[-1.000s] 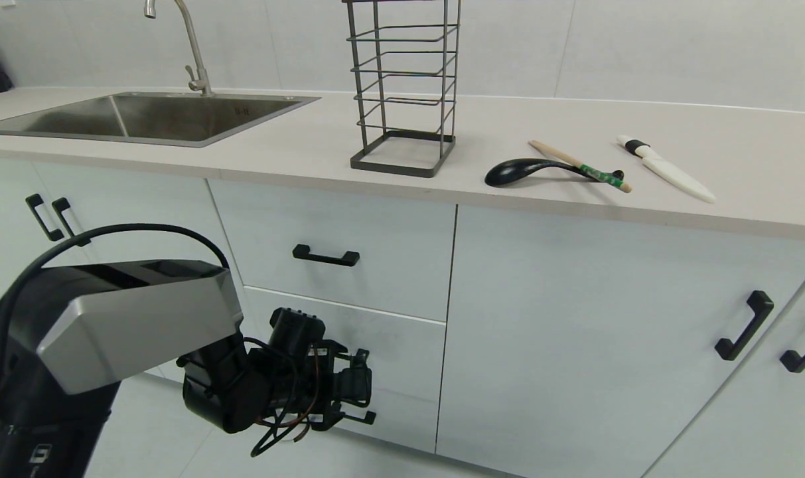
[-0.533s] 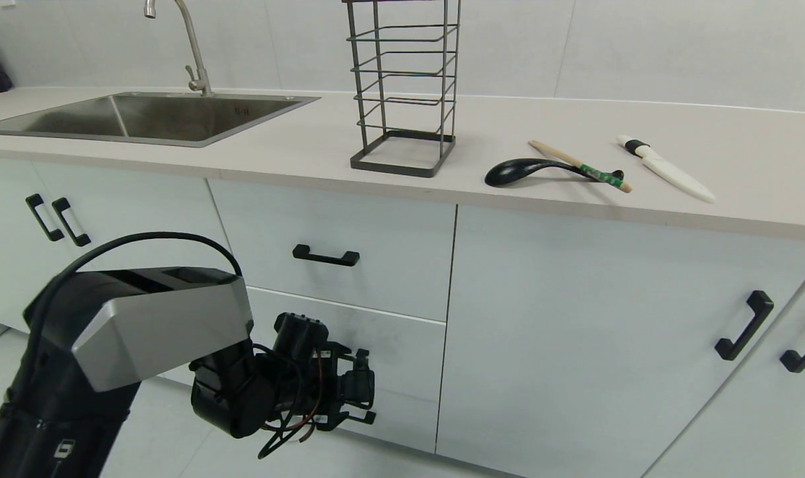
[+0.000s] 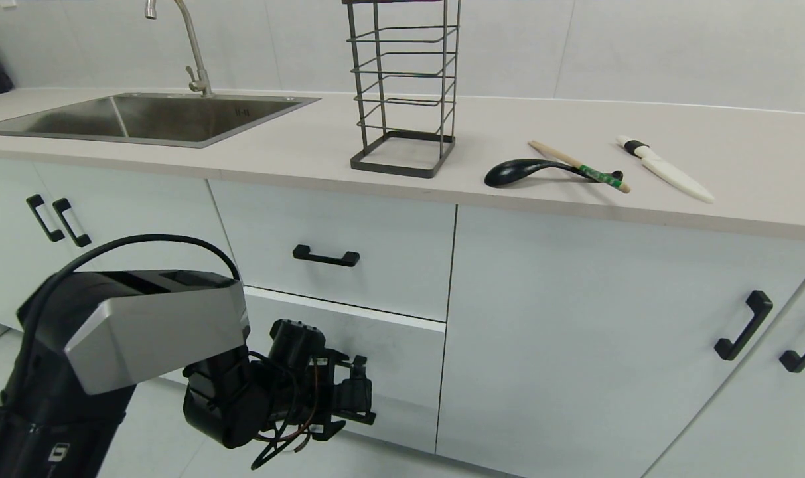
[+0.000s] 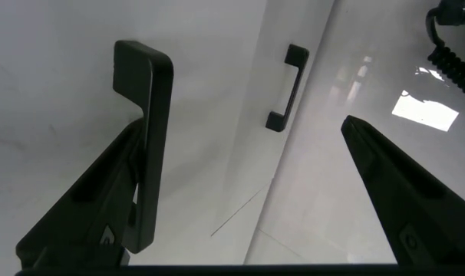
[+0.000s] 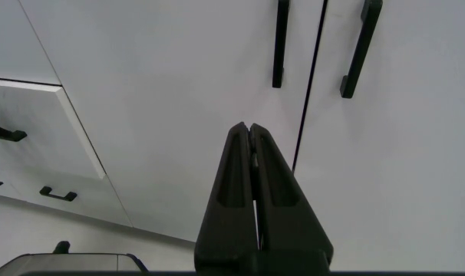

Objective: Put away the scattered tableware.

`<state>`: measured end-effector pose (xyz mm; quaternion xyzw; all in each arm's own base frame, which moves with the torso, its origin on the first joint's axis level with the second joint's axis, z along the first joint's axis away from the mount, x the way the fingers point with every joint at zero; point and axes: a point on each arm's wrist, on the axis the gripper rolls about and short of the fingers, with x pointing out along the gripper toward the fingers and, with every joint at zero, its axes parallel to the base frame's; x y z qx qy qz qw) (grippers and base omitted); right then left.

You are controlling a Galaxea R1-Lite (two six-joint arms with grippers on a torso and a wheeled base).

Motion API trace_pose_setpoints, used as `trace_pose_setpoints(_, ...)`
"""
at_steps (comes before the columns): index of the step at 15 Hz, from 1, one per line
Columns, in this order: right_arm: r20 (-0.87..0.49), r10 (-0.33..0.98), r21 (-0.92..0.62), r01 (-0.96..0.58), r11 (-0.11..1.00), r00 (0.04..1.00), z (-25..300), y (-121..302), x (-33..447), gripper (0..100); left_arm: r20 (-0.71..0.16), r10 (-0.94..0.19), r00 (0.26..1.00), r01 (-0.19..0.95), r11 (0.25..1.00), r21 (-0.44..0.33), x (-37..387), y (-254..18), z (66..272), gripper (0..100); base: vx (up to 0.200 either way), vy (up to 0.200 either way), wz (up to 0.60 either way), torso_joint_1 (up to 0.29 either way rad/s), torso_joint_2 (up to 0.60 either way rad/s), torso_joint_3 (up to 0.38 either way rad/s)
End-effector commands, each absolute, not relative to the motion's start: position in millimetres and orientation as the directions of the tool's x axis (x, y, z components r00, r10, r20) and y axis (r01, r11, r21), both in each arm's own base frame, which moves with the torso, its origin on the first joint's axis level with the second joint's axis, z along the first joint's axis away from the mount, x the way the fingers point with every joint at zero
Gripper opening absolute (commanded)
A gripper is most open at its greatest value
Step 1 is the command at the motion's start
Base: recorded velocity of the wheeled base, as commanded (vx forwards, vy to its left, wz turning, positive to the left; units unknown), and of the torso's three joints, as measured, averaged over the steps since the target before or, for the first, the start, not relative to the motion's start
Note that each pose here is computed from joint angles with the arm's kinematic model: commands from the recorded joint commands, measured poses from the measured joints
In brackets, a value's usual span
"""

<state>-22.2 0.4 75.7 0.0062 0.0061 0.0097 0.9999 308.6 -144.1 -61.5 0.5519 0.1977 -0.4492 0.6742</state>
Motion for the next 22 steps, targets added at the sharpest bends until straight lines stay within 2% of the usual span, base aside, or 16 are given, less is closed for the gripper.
trace_pose_setpoints(1,-0.014,0.02,0.013,-0.02,1.0,1.0,75.7,0.4,-22.1,0,-0.764,-0.387,0.517,0.825,-0.013,0.565,307.6,-143.7,-60.0,100,0.0,0.0,0.0,0.0,0.0,0.0)
trace_pose_setpoints(8,-0.014,0.02,0.013,-0.02,1.0,1.0,75.7,0.4,-22.1,0,-0.77,-0.378,0.513,0.832,-0.001,0.555,292.4,-133.0,-45.5,100,0.0,0.0,0.0,0.0,0.0,0.0)
trace_pose_setpoints(9,-0.014,0.02,0.013,-0.02,1.0,1.0,75.7,0.4,-22.1,0,-0.765,-0.382,0.519,0.828,0.002,0.561,287.6,-131.4,-37.6,100,0.0,0.0,0.0,0.0,0.0,0.0)
trace_pose_setpoints(12,-0.014,0.02,0.013,-0.02,1.0,1.0,75.7,0.4,-22.1,0,-0.699,-0.409,0.586,0.775,0.031,0.632,260.5,-118.4,14.0,100,0.0,0.0,0.0,0.0,0.0,0.0)
trace_pose_setpoints(13,-0.014,0.02,0.013,-0.02,1.0,1.0,75.7,0.4,-22.1,0,-0.68,-0.42,0.602,0.759,0.034,0.65,252.9,-116.4,25.7,100,0.0,0.0,0.0,0.0,0.0,0.0)
trace_pose_setpoints(14,-0.014,0.02,0.013,-0.02,1.0,1.0,75.7,0.4,-22.1,0,-0.651,-0.436,0.621,0.739,0.047,0.672,233.5,-110.0,45.4,100,0.0,0.0,0.0,0.0,0.0,0.0)
trace_pose_setpoints(17,-0.014,0.02,0.011,-0.02,1.0,1.0,75.7,0.4,-22.1,0,-0.594,-0.458,0.662,0.699,0.091,0.709,204.0,-97.3,72.2,100,0.0,0.0,0.0,0.0,0.0,0.0)
trace_pose_setpoints(19,-0.014,0.02,0.013,-0.02,1.0,1.0,75.7,0.4,-22.1,0,-0.553,-0.485,0.678,0.672,0.103,0.734,209.5,-100.6,81.8,100,0.0,0.0,0.0,0.0,0.0,0.0)
trace_pose_setpoints(20,-0.014,0.02,0.013,-0.02,1.0,1.0,75.7,0.4,-22.1,0,-0.553,-0.485,0.678,0.672,0.103,0.734,209.5,-100.6,81.8,100,0.0,0.0,0.0,0.0,0.0,0.0)
trace_pose_setpoints(22,-0.014,0.02,0.013,-0.02,1.0,1.0,75.7,0.4,-22.1,0,-0.558,-0.51,0.654,0.687,0.093,0.72,236.3,-113.8,73.3,100,0.0,0.0,0.0,0.0,0.0,0.0)
